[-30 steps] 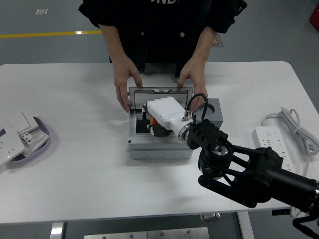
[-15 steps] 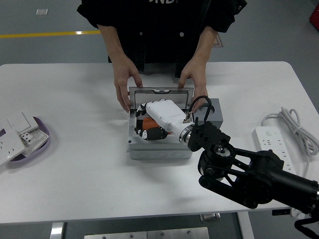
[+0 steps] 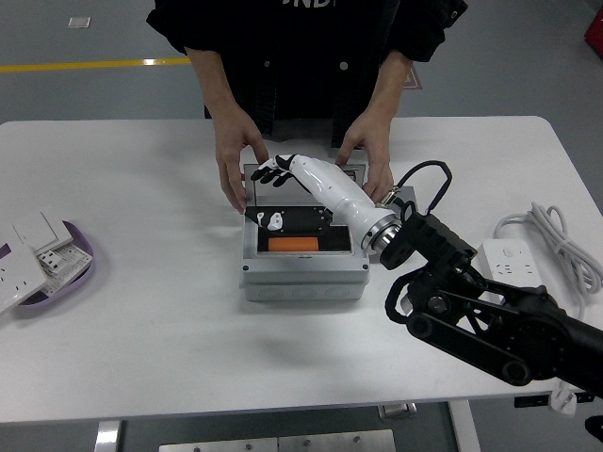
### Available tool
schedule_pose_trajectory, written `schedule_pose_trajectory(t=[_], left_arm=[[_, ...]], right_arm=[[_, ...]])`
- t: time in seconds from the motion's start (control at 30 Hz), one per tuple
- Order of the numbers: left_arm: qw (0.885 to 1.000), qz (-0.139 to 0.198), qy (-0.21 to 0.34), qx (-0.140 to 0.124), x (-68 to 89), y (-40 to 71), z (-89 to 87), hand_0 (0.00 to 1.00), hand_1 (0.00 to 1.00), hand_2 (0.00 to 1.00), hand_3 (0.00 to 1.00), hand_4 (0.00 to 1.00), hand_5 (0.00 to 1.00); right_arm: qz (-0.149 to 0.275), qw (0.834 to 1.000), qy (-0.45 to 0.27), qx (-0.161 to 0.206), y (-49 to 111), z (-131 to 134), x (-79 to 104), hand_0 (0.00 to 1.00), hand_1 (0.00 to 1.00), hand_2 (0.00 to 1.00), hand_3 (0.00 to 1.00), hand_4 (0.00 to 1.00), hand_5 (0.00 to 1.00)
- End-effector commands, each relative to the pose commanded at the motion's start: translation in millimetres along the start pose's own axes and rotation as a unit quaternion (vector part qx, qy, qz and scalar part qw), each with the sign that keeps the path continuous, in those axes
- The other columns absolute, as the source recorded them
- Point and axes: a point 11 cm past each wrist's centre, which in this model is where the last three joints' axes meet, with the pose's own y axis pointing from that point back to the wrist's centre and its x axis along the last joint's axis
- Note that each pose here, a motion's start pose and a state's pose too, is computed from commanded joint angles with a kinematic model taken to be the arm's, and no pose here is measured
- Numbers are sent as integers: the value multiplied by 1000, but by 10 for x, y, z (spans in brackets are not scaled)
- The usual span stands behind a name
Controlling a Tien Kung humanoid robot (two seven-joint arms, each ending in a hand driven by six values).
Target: Pick up the cylinder from the cube,place it in the box,flap close box
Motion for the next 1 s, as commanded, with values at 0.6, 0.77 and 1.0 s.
schedule_pose_trajectory(t=[0.6, 0.77, 1.0], left_arm=[[1000, 3, -4, -5, 40, 3, 60, 593, 628, 619, 638, 699, 217], [1000, 2, -4, -4, 28, 2, 56, 592, 626, 618, 639, 699, 217], [1000, 2, -3, -4, 21, 2, 54, 592, 627, 619, 639, 699, 216]], right_arm=[[-7, 997, 17, -72, -404, 632, 173, 641, 608, 633, 657, 787, 389], [-14, 995, 34, -91, -318, 775, 140, 623, 599, 622, 652, 762, 365], [-28, 995, 73, -67, -100, 580, 66, 579, 587, 614, 652, 743, 367]])
